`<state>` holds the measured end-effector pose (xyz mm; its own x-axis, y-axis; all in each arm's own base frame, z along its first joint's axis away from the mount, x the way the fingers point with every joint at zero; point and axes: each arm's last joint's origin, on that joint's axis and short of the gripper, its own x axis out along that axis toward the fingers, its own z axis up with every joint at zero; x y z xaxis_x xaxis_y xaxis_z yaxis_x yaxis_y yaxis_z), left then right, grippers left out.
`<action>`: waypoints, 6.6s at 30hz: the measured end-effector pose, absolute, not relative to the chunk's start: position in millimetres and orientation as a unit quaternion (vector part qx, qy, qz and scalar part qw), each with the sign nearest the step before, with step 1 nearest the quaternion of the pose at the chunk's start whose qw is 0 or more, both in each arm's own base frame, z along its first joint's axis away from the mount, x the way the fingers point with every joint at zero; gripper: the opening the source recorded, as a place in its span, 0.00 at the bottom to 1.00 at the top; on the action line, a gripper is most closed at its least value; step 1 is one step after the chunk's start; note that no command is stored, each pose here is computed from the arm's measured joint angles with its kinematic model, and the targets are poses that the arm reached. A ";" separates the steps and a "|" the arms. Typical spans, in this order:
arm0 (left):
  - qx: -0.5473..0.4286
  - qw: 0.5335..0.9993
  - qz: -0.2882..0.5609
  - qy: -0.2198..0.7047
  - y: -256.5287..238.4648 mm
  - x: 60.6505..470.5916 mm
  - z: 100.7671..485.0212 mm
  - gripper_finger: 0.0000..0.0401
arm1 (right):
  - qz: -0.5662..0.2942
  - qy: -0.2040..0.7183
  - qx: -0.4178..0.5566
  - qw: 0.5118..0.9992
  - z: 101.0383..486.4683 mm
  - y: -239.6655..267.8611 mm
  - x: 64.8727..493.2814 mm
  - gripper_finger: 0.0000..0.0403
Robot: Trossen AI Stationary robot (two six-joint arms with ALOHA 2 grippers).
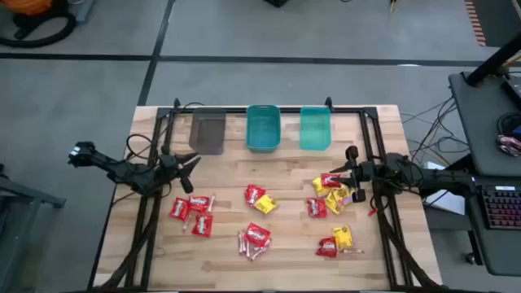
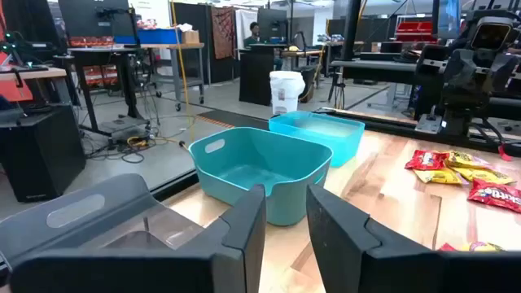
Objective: Sort candy
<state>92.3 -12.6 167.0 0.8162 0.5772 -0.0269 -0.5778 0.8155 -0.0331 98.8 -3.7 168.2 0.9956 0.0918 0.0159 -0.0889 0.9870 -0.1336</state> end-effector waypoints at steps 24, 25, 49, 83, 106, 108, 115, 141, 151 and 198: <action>-0.020 0.953 0.303 0.008 -12.6 92.3 167.0 0.19 | 0.045 -0.011 -0.067 0.997 168.2 -3.7 98.8 0.23; -0.020 0.953 0.303 0.008 -12.6 92.3 166.9 0.19 | 0.045 -0.011 -0.067 0.997 168.1 -3.7 98.8 0.23; -0.020 0.953 0.303 0.008 -12.6 92.3 167.0 0.19 | 0.046 -0.011 -0.067 0.997 168.1 -3.6 98.8 0.23; -0.342 0.938 0.030 -0.043 -39.5 126.7 187.7 0.19 | -0.206 -0.096 0.308 0.924 171.8 -19.1 96.4 0.23; -0.337 0.786 0.256 0.451 -71.0 182.3 181.5 0.19 | -0.202 -0.102 0.336 0.914 171.8 -19.1 96.4 0.25; -0.331 0.775 0.256 0.474 -75.6 188.4 185.6 0.20 | -0.202 -0.103 0.339 0.913 171.8 -19.1 96.4 0.27; -0.262 0.734 0.273 0.564 -89.5 192.0 192.0 0.32 | -0.198 -0.105 0.360 0.906 171.4 -18.9 96.5 0.31; -0.197 0.745 0.328 0.546 -96.0 229.1 146.8 0.44 | -0.184 -0.076 0.364 0.910 167.5 -17.8 98.5 0.33; -0.188 0.740 0.333 0.553 -90.6 236.5 135.4 0.39 | -0.182 -0.075 0.363 0.911 167.4 -17.6 98.5 0.33; -0.082 0.868 0.201 0.447 22.8 259.1 272.5 0.00 | -0.184 -0.065 0.307 0.932 168.0 -17.6 99.0 0.33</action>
